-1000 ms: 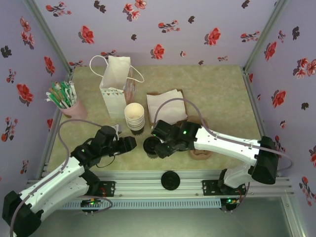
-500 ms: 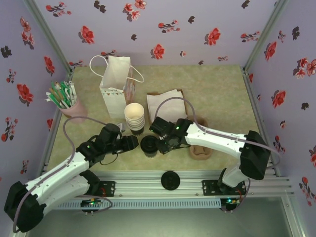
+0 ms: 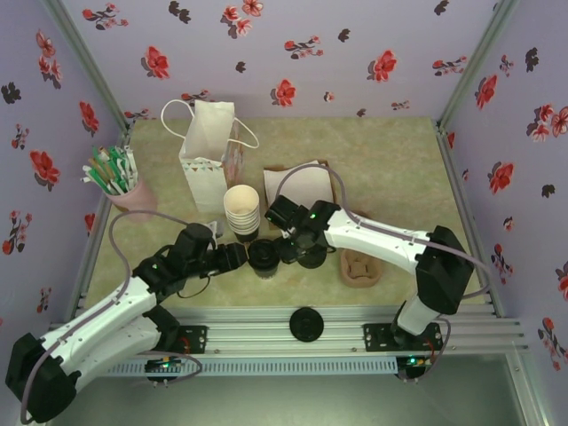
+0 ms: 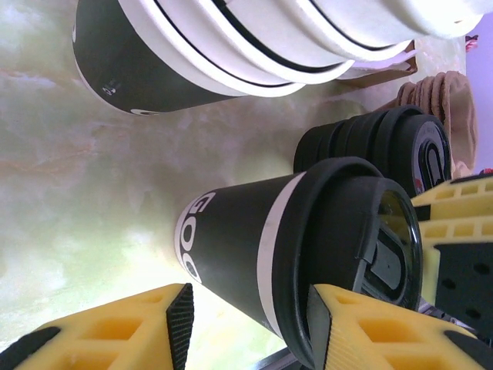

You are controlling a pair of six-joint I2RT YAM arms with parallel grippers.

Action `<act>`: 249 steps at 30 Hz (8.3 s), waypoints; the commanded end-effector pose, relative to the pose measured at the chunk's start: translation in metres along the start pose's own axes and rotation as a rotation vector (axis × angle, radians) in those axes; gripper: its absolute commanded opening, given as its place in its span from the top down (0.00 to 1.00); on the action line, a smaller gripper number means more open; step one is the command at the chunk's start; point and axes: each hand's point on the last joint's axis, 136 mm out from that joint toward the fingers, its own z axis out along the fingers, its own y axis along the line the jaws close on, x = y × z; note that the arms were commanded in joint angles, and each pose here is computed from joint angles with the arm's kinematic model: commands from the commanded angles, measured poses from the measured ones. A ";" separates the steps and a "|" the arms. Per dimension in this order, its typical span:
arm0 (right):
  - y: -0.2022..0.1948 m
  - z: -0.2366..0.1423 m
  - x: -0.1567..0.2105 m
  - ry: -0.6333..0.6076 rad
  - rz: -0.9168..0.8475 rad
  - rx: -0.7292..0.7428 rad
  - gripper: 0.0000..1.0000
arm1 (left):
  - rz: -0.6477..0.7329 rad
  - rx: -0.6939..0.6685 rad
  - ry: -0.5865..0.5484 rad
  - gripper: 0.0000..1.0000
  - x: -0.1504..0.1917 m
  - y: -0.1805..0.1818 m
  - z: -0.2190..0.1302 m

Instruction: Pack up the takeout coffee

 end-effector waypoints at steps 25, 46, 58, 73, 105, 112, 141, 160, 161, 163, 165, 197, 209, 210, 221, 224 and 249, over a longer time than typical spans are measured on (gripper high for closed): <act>0.004 -0.041 -0.016 -0.174 0.205 -0.215 0.78 | 0.016 0.027 -0.005 0.57 0.012 -0.010 -0.025; 0.029 -0.026 -0.008 -0.178 0.322 -0.397 1.00 | -0.098 0.210 0.037 0.80 -0.002 -0.020 0.000; 0.036 -0.017 0.000 -0.158 0.326 -0.401 1.00 | -0.113 0.191 0.061 0.84 0.006 -0.011 0.008; 0.035 -0.005 0.008 -0.124 0.335 -0.372 1.00 | -0.131 0.187 0.099 0.86 0.017 -0.004 0.019; 0.032 -0.023 0.010 -0.166 0.310 -0.336 1.00 | -0.140 0.160 0.112 0.88 0.025 0.000 0.017; 0.030 -0.025 0.016 -0.170 0.313 -0.332 1.00 | -0.141 0.168 0.109 0.88 0.023 -0.005 0.015; 0.029 -0.018 0.012 -0.155 0.329 -0.332 1.00 | -0.116 0.175 0.117 0.79 0.036 -0.023 0.010; 0.020 -0.027 0.004 -0.170 0.335 -0.332 1.00 | -0.078 0.146 0.065 0.68 0.028 -0.029 -0.015; 0.020 -0.028 0.005 -0.171 0.337 -0.334 1.00 | -0.076 0.144 0.063 0.68 0.027 -0.029 -0.016; 0.019 -0.029 0.008 -0.168 0.342 -0.337 1.00 | -0.071 0.139 0.056 0.68 0.026 -0.029 -0.018; 0.020 -0.029 0.009 -0.167 0.345 -0.346 1.00 | -0.068 0.136 0.051 0.68 0.025 -0.029 -0.020; 0.042 -0.005 0.022 -0.087 0.326 -0.371 1.00 | -0.103 0.078 0.101 0.77 0.030 0.001 0.008; 0.034 0.012 0.037 -0.030 0.323 -0.299 1.00 | -0.150 0.051 0.134 0.80 0.047 0.021 0.016; 0.033 0.013 0.038 -0.027 0.323 -0.293 1.00 | -0.151 0.048 0.137 0.80 0.048 0.022 0.016; 0.038 -0.004 0.027 -0.070 0.299 -0.300 1.00 | -0.135 0.067 0.123 0.79 0.042 0.011 0.009; 0.040 -0.022 0.018 -0.120 0.276 -0.310 0.98 | -0.124 0.076 0.092 0.73 0.034 0.006 0.001; -0.016 -0.152 0.003 -0.384 0.137 -0.143 0.27 | 0.111 0.021 -0.070 0.01 -0.017 -0.038 -0.095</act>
